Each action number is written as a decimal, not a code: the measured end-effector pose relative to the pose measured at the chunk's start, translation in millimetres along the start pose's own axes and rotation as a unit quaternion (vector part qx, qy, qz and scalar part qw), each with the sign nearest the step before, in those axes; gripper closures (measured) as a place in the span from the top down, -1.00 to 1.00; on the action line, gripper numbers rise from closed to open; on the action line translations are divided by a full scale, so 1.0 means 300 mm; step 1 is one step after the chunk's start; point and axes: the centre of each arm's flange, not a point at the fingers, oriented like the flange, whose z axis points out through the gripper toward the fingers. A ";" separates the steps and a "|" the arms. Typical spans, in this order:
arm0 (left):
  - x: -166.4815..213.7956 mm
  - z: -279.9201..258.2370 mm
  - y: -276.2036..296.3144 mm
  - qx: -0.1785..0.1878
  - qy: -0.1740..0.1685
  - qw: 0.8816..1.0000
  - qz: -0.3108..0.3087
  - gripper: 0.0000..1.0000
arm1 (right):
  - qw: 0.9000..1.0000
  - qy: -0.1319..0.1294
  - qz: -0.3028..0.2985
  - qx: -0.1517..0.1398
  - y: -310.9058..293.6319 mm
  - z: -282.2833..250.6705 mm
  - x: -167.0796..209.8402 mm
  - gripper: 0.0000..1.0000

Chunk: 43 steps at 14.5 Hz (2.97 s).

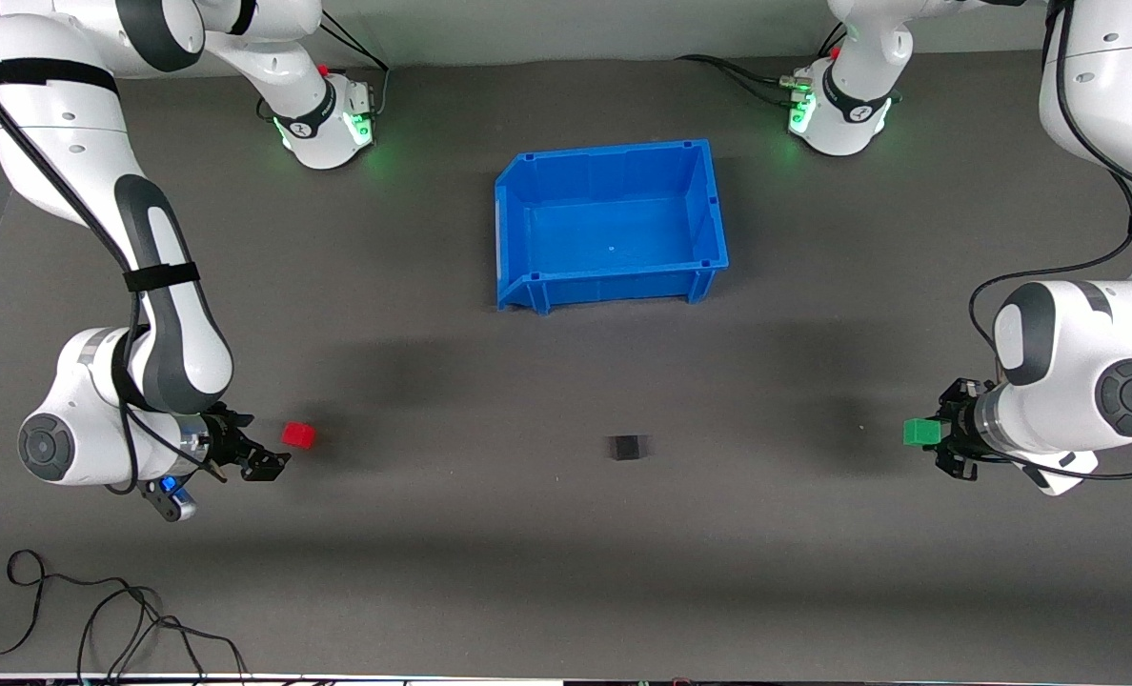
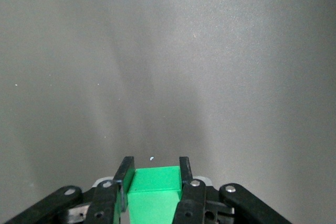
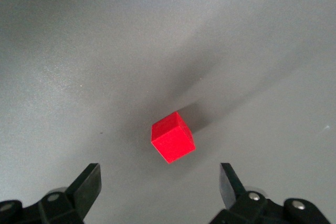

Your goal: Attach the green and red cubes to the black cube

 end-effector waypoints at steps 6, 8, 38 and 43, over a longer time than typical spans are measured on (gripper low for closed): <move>0.000 -0.004 -0.002 0.005 -0.001 1.000 0.000 -0.22 | 0.987 0.001 -0.160 -0.014 0.003 0.003 -0.004 1.00; 0.001 -0.009 0.000 0.005 -0.001 1.000 0.000 -0.22 | 0.986 0.001 -0.165 -0.014 0.002 0.003 -0.005 1.00; -0.017 -0.004 0.009 0.005 -0.001 1.000 0.004 -0.22 | 0.982 -0.011 -0.190 -0.023 -0.001 0.271 -0.005 -0.22; -0.066 -0.039 0.047 -0.009 0.000 1.000 -0.024 -0.22 | 0.991 -0.064 -0.050 0.110 -0.058 0.194 -0.034 -0.22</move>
